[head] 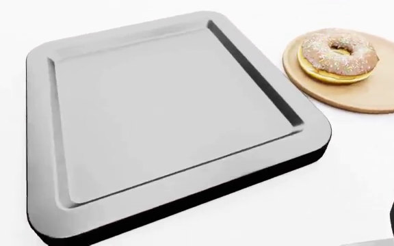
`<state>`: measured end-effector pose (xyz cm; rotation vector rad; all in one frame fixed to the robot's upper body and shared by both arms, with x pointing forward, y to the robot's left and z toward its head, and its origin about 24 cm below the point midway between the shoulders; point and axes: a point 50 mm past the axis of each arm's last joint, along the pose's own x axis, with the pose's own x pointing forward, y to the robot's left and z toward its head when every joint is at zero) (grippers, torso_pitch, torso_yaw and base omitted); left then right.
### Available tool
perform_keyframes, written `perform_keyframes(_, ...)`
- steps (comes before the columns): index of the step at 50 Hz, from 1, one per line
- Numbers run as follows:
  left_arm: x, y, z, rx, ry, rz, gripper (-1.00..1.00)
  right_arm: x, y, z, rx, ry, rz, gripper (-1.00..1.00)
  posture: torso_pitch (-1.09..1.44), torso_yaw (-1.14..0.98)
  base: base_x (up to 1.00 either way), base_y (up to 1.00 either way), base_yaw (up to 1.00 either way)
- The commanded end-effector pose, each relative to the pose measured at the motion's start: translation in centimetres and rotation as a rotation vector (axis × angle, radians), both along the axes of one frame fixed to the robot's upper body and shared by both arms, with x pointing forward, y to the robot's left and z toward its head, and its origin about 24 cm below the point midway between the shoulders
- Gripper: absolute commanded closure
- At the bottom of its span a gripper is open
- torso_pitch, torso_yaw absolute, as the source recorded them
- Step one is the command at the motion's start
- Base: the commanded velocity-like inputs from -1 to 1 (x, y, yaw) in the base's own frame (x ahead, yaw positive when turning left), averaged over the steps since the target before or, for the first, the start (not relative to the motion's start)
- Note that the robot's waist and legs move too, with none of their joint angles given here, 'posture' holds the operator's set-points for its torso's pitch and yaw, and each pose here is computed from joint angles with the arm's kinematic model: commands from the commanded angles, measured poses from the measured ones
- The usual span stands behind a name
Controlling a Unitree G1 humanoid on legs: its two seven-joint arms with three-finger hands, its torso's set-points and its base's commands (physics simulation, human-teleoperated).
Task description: Move the dessert items from the plate to the tray.
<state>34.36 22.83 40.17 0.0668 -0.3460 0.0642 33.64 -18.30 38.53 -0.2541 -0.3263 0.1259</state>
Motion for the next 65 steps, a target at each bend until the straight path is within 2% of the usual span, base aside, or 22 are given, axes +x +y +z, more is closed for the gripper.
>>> perform_keyframes(1, -1.1, 0.2, 1.8, 0.002, -0.083, 0.006, -1.0, -1.0, 0.2, 1.8, -0.013, -0.087, -0.003, -1.0, 0.0, 0.0, 0.0, 0.0, 0.0)
perform_keyframes(7, -1.2, 0.3, 1.9, 0.004, -0.084, 0.006, -1.0, -1.1, 0.4, 1.8, -0.046, -0.084, 0.007, -1.0, 0.0, 0.0, 0.0, 0.0, 0.0)
perform_keyframes(9, -1.2, 0.3, 1.9, 0.003, -0.086, 0.006, -1.0, -1.3, 0.4, 2.0, -0.017, -0.098, 0.028, -1.0, 0.0, 0.0, 0.05, 0.0, 0.3)
perform_keyframes(14, -1.3, 0.2, 2.1, 0.007, -0.088, 0.005, -1.0, -1.2, 0.3, 2.1, -0.034, -0.099, 0.01, -1.0, 0.0, 0.0, 0.24, 0.0, 0.75)
perform_keyframes(18, -1.4, 0.3, 2.1, 0.009, -0.089, 0.006, -1.0, -1.2, 0.2, 2.0, -0.012, -0.096, 0.015, -1.0, 0.0, 0.0, 0.24, 0.0, 0.76)
perform_keyframes(20, -1.4, 0.3, 2.2, 0.009, -0.09, 0.006, -1.0, -0.9, 0.0, 1.6, -0.047, -0.076, -0.024, -1.0, 0.0, 0.0, 0.14, 0.0, 0.4)
perform_keyframes(21, -1.4, 0.3, 2.1, 0.008, -0.09, 0.006, -1.0, -0.7, -0.2, 1.4, -0.01, -0.07, -0.043, -1.0, 0.0, 0.0, 0.0, 0.0, 0.0)
perform_keyframes(23, -1.5, 0.3, 2.1, 0.011, -0.09, 0.006, -1.0, -0.8, -0.3, 1.7, -0.008, -0.084, -0.037, -1.0, 0.0, 0.0, 0.0, 0.0, 0.0)
perform_keyframes(24, -1.5, 0.3, 2.1, 0.008, -0.089, 0.007, -1.0, -0.8, -0.3, 1.5, -0.033, -0.08, -0.048, -1.0, 0.0, 0.0, 0.0, 0.0, 0.0)
perform_keyframes(25, -1.5, 0.4, 2.0, 0.007, -0.09, 0.008, -1.0, -0.7, -0.5, 1.5, -0.004, -0.071, -0.05, -1.0, 0.0, 0.0, 0.0, 0.0, 0.0)
perform_keyframes(29, -1.5, 0.4, 2.1, 0.01, -0.091, 0.009, -1.0, -1.0, -0.3, 1.6, -0.003, -0.082, -0.028, -1.0, 0.0, 0.0, 0.14, 0.0, 0.0)
perform_keyframes(35, -1.6, 0.4, 2.2, 0.015, -0.092, 0.01, -1.0, -1.0, -0.5, 1.4, 0.002, -0.079, -0.035, -1.0, 0.0, 0.0, 0.37, 0.0, 0.0)
perform_keyframes(37, -1.5, 0.4, 2.2, 0.015, -0.093, 0.009, -1.0, -1.2, -0.3, 1.7, 0.002, -0.099, -0.025, -1.0, 0.0, 0.0, 0.0, 0.0, 0.0)
perform_keyframes(49, -1.7, 0.3, 2.6, 0.023, -0.098, 0.007, -1.0, -1.1, -0.8, 1.9, 0.034, -0.088, -0.045, -1.0, 0.0, 0.0, 0.0, 0.0, 0.0)
perform_keyframes(65, -1.9, 0.6, 2.4, 0.024, -0.099, 0.01, -1.0, -0.7, -0.7, 1.0, 0.006, -0.066, -0.06, -1.0, 0.0, 0.0, 0.09, -0.16, 0.0)
